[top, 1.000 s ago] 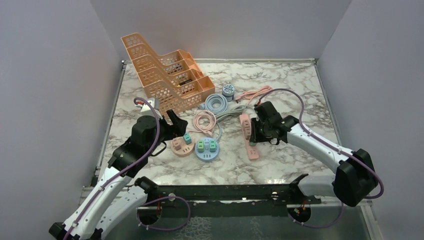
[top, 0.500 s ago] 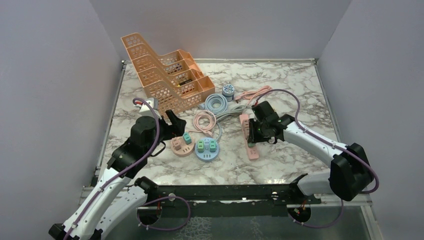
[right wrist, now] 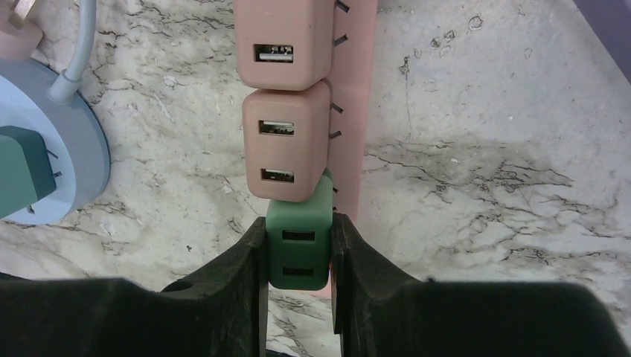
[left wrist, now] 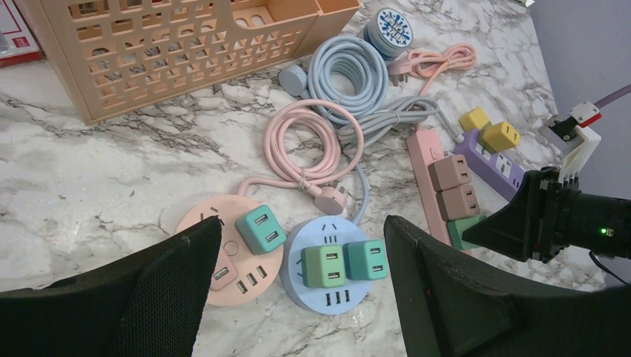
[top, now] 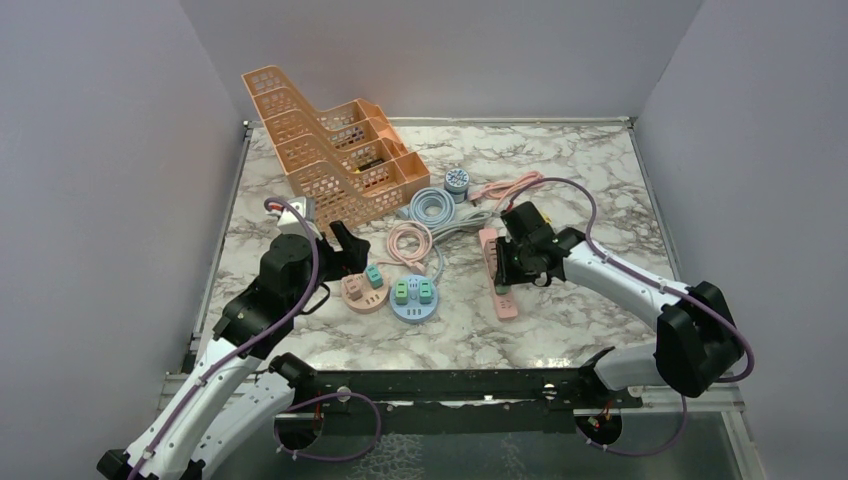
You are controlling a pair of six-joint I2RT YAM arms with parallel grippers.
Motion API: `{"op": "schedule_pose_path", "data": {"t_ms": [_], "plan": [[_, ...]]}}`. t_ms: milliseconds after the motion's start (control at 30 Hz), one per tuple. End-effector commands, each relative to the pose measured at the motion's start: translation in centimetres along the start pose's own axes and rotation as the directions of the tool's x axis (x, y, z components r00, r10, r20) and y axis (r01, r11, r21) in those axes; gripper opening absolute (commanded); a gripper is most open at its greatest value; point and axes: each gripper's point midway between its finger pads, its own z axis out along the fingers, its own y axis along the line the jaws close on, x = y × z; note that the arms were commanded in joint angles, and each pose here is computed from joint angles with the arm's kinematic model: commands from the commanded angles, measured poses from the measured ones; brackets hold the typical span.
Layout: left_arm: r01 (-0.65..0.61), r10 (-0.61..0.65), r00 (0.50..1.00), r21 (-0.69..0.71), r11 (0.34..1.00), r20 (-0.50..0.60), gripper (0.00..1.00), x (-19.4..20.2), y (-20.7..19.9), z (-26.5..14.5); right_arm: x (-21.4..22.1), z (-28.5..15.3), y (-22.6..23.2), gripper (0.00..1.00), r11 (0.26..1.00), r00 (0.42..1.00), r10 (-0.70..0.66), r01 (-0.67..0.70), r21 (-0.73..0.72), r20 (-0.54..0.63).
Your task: Insert the plug
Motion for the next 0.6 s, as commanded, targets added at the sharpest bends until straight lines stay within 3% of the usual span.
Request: {"op": "schedule_pose_path", "data": {"t_ms": [0, 267, 567], "plan": [[-0.018, 0.019, 0.999, -0.015, 1.000, 0.033, 0.83, -0.5, 0.4, 0.0, 2.6, 2.8, -2.6, 0.01, 0.989, 0.998, 0.010, -0.001, 0.150, -0.059], [-0.036, 0.037, 0.999, -0.030, 0.999, 0.035, 0.83, -0.7, 0.6, 0.2, 4.3, 3.7, -3.9, 0.01, 0.957, 0.997, 0.026, -0.002, 0.290, -0.078], [-0.038, 0.039, 0.999, -0.043, 0.998, 0.031, 0.83, -0.5, 0.9, 0.4, 7.6, 5.7, -4.7, 0.01, 0.938, 0.986, 0.085, -0.029, 0.346, -0.146]]}}
